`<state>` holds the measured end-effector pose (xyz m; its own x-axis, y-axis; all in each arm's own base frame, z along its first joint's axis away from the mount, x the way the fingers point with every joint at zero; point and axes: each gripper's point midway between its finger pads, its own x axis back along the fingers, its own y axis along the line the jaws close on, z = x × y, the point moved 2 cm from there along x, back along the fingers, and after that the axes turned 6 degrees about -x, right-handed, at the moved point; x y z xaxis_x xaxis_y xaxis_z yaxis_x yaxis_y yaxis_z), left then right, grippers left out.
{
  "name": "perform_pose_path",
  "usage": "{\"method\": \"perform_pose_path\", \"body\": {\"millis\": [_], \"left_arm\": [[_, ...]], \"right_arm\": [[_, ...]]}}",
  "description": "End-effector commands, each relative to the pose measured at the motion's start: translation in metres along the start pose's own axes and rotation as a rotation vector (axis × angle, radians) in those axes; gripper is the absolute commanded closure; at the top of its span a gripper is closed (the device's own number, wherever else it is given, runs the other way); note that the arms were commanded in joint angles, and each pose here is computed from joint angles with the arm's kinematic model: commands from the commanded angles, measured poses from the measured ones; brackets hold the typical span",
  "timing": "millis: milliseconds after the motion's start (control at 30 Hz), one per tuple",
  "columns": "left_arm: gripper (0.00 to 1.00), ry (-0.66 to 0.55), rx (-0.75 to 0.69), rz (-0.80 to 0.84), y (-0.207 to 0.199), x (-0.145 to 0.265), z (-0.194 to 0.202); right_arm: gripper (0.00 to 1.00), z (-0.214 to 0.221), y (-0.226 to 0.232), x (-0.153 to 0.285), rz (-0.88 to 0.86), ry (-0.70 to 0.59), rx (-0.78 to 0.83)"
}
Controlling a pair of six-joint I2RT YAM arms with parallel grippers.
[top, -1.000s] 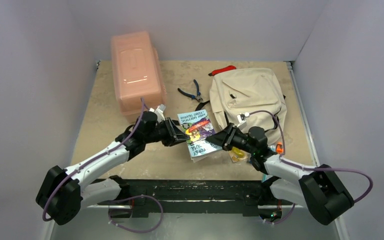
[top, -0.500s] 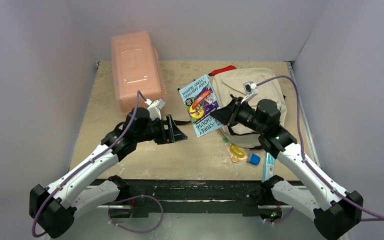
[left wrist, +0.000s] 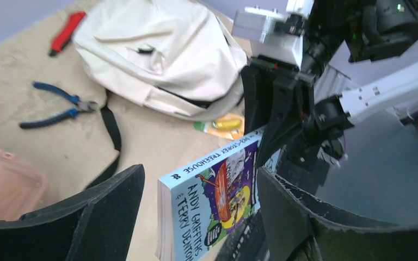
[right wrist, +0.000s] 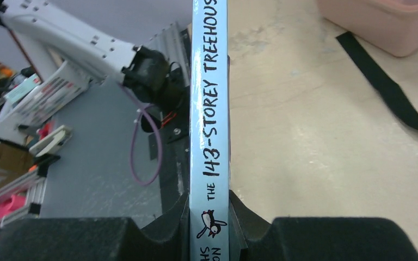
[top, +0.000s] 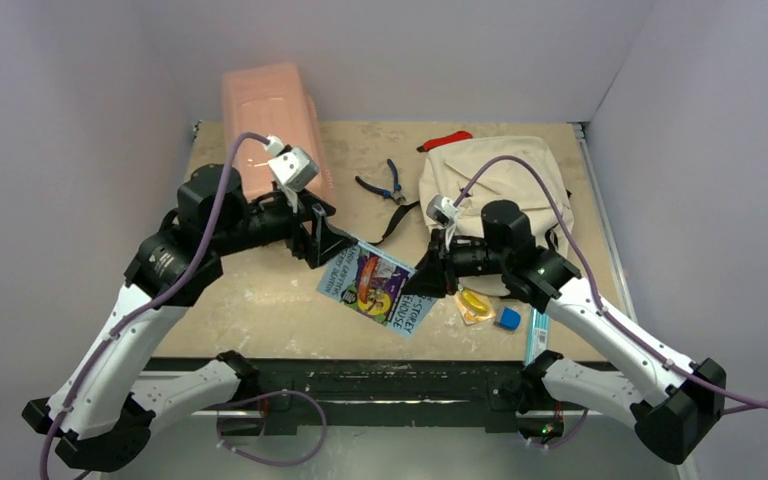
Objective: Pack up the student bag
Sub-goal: Pick up the book from the center of the board.
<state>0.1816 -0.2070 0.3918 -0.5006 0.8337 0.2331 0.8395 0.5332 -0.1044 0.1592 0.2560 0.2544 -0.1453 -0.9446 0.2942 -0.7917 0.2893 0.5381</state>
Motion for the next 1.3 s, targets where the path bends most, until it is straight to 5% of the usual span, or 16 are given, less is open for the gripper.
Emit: {"method": "perform_pose_path", "body": {"millis": [0, 200, 400, 533, 733, 833, 900, 1033, 1267], "left_arm": [[0.21, 0.193, 0.027, 0.211, -0.020, -0.012, 0.043], [0.13, 0.296, 0.150, 0.348, -0.032, -0.030, 0.068], [0.19, 0.265, 0.213, 0.581, -0.060, -0.025, 0.072], [0.41, 0.271, 0.265, 0.704, -0.075, -0.016, 0.076], [1.00, 0.252, 0.264, 0.659, -0.072, -0.014, 0.075], [1.00, 0.186, 0.231, 0.585, -0.066, -0.011, 0.061], [1.00, 0.135, 0.215, 0.576, -0.065, -0.006, 0.051], [1.00, 0.087, 0.179, 0.572, -0.064, 0.000, 0.042], [1.00, 0.115, 0.184, 0.695, -0.076, 0.009, 0.043]], "right_arm": [[1.00, -0.006, 0.035, 0.008, -0.203, 0.003, 0.152], [1.00, -0.003, 0.052, 0.009, -0.319, 0.040, 0.171], [1.00, -0.004, 0.062, 0.015, -0.360, 0.021, 0.214], [1.00, -0.005, 0.064, 0.017, -0.369, 0.012, 0.222], [0.99, -0.008, 0.058, 0.014, -0.329, -0.007, 0.208], [0.56, -0.010, 0.057, 0.011, -0.312, -0.063, 0.151], [0.39, -0.014, 0.065, 0.012, -0.370, -0.128, 0.128], [0.29, 0.001, 0.079, 0.021, -0.502, -0.193, 0.070], [0.31, 0.006, 0.082, 0.024, -0.518, -0.178, 0.038]]}}
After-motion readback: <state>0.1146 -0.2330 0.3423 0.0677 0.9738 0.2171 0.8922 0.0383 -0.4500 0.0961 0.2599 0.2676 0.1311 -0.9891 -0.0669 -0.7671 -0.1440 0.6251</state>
